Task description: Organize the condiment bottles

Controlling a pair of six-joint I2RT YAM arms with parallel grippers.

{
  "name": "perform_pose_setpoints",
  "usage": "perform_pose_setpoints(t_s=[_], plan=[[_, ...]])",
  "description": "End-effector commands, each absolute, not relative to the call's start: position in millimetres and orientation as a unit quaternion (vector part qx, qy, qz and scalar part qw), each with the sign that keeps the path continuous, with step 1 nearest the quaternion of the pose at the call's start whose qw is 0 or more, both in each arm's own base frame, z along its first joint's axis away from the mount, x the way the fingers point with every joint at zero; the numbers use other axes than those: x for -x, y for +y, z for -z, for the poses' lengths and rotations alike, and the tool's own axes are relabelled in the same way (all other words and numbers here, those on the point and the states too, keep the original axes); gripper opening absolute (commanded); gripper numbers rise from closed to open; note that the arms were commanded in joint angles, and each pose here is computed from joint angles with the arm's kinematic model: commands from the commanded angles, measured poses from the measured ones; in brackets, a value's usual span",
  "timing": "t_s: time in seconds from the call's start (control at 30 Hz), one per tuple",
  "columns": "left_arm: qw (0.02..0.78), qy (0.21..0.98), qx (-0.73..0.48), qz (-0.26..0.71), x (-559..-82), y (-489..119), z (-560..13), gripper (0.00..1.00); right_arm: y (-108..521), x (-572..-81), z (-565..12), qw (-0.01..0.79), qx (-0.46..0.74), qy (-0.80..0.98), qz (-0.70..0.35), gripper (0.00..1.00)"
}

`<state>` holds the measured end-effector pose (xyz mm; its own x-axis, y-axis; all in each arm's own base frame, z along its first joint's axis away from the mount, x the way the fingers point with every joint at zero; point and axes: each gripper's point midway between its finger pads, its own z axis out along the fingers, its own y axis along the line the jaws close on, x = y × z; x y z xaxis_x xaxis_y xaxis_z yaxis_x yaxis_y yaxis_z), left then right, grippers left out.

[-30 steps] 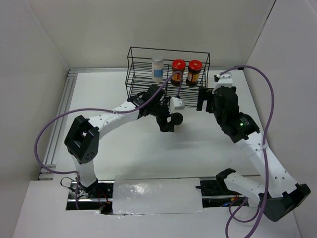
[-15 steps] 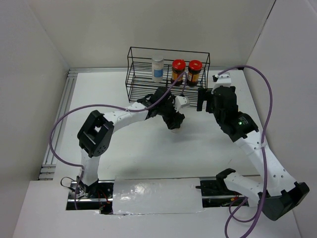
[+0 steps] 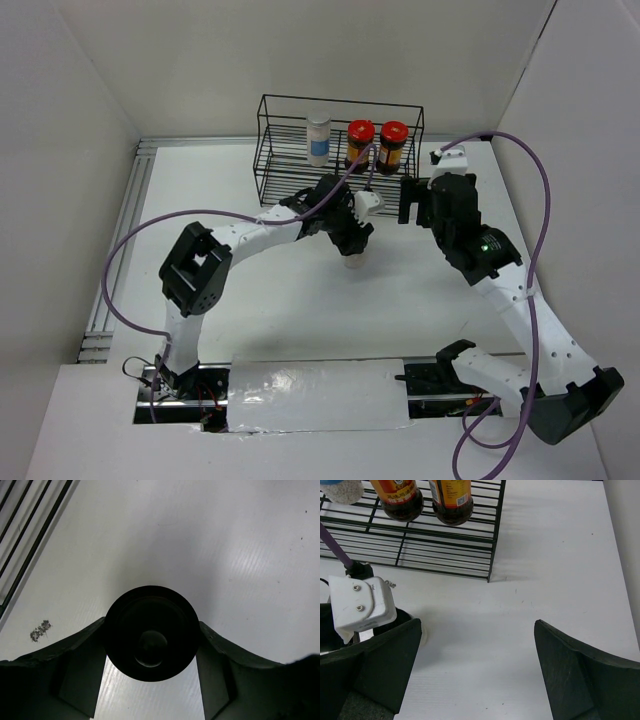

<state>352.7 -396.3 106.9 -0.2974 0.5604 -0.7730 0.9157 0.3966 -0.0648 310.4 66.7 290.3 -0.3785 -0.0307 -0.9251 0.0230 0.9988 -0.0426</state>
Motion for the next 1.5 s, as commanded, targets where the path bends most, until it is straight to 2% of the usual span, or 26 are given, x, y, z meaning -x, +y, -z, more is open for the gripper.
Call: perform_pose_setpoints(t_s=[0.0,0.1,0.27,0.3,0.33,0.43,0.67,0.87,1.07,1.3,1.47], plan=[[0.36,0.749,-0.48,0.28,-348.3,-402.2,-156.0,0.0,57.1,-307.6,-306.5,0.577,-0.012,0.816,0.032,1.0],[0.352,0.75,-0.485,0.279,-331.8,-387.5,-187.9,0.0,52.6,-304.2,-309.9,0.583,-0.021,0.811,0.034,1.0],[0.391,0.752,-0.481,0.222,-327.9,-334.3,-244.9,0.0,49.1,-301.8,-306.7,0.587,-0.034,0.808,0.033,1.0],[0.398,0.755,-0.473,0.217,-331.9,-325.0,-257.9,0.0,48.4,-302.3,-303.6,0.585,-0.036,0.809,0.035,1.0],[0.409,0.77,-0.445,0.205,-340.6,-291.2,-282.4,0.0,49.9,-304.2,-298.9,0.581,-0.037,0.812,0.033,1.0],[0.419,0.785,-0.41,0.201,-351.2,-258.4,-300.4,0.0,52.5,-306.4,-296.3,0.578,-0.037,0.815,0.029,1.0],[0.527,0.76,-0.344,0.164,-407.4,-198.2,-378.1,0.0,55.4,-311.5,-298.5,0.579,-0.034,0.814,0.024,1.0],[0.576,0.746,-0.301,0.144,-464.8,-182.6,-392.5,0.0,54.8,-310.4,-296.6,0.574,-0.037,0.817,0.025,1.0],[0.595,0.748,-0.269,0.119,-518.2,-182.3,-381.5,0.0,48.7,-304.1,-297.4,0.576,-0.046,0.816,0.031,1.0],[0.603,0.748,-0.25,0.12,-541.3,-188.8,-372.0,0.0,48.1,-301.3,-296.5,0.571,-0.044,0.819,0.031,1.0],[0.583,0.767,-0.251,0.093,-560.5,-185.1,-334.1,0.0,48.3,-300.3,-293.4,0.57,-0.047,0.82,0.028,1.0]])
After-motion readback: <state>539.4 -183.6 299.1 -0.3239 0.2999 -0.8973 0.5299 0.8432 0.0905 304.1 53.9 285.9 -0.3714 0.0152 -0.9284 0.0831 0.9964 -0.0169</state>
